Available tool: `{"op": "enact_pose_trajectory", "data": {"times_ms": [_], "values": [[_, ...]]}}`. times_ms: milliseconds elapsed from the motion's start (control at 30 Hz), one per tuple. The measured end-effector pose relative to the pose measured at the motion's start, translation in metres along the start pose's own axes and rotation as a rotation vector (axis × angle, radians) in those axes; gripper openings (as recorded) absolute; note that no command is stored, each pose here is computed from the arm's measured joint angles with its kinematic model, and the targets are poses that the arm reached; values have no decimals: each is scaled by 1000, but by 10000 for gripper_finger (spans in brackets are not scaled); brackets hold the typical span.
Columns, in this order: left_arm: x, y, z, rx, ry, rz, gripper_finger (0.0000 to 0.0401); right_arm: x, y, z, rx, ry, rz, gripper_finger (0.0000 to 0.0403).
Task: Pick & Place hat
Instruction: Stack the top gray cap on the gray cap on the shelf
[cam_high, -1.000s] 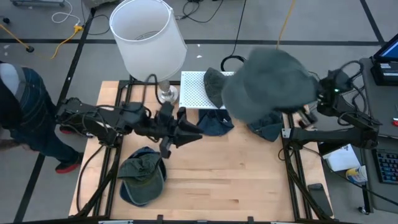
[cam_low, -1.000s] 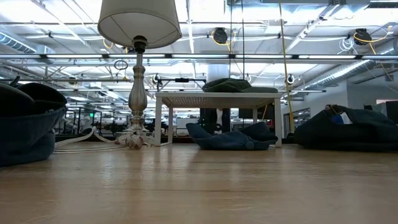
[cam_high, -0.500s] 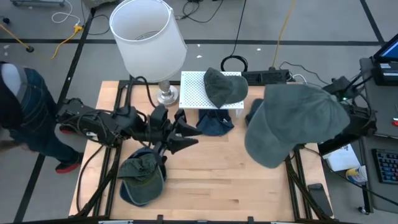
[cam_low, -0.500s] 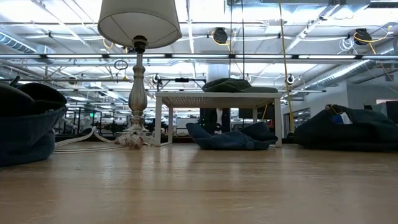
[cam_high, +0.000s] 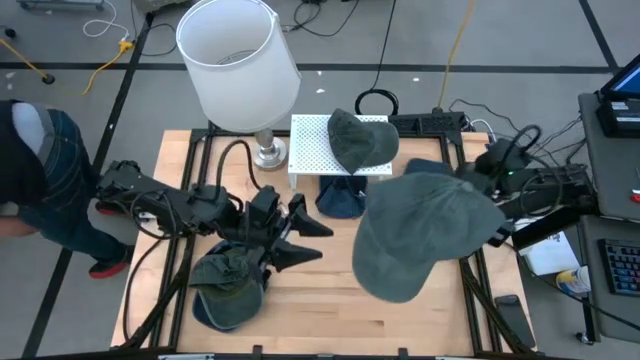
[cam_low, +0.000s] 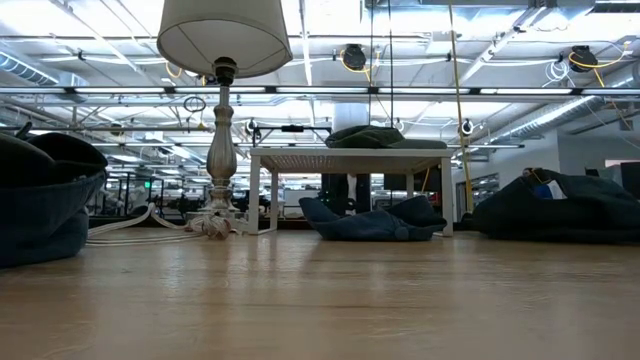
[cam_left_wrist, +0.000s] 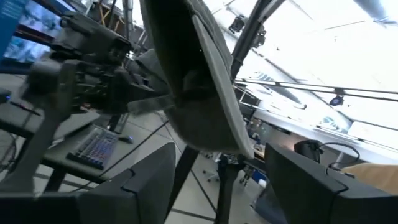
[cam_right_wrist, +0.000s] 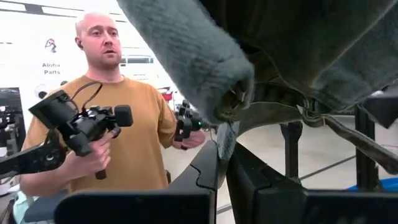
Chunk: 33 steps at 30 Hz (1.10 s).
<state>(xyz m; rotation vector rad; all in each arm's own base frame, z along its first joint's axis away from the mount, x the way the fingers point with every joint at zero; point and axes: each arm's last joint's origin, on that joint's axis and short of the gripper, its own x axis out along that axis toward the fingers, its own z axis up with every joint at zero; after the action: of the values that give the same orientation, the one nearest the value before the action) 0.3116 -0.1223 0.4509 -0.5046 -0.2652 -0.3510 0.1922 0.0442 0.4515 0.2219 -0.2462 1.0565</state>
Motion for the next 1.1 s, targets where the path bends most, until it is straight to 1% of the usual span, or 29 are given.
{"op": "enact_pose_trajectory", "data": {"times_ms": [100,300,600,700,833,900,1100], "values": [[7,-5,-3,-3,5,-16,253,5,-7,-7,12,7,-33,6],[21,-10,-11,-33,20,-28,253,15,-13,-16,11,18,-40,6],[43,-11,-26,-93,60,-71,253,22,-11,-22,5,26,-31,7],[47,-13,-30,-115,62,-77,242,24,-9,-24,24,42,-24,7],[47,-17,-28,-119,52,-88,199,26,-9,-29,58,68,-45,8],[47,-18,-28,-115,50,-87,169,27,-10,-31,63,78,-75,8],[47,-19,-28,-102,47,-90,67,26,-11,-32,61,75,-104,9]]}}
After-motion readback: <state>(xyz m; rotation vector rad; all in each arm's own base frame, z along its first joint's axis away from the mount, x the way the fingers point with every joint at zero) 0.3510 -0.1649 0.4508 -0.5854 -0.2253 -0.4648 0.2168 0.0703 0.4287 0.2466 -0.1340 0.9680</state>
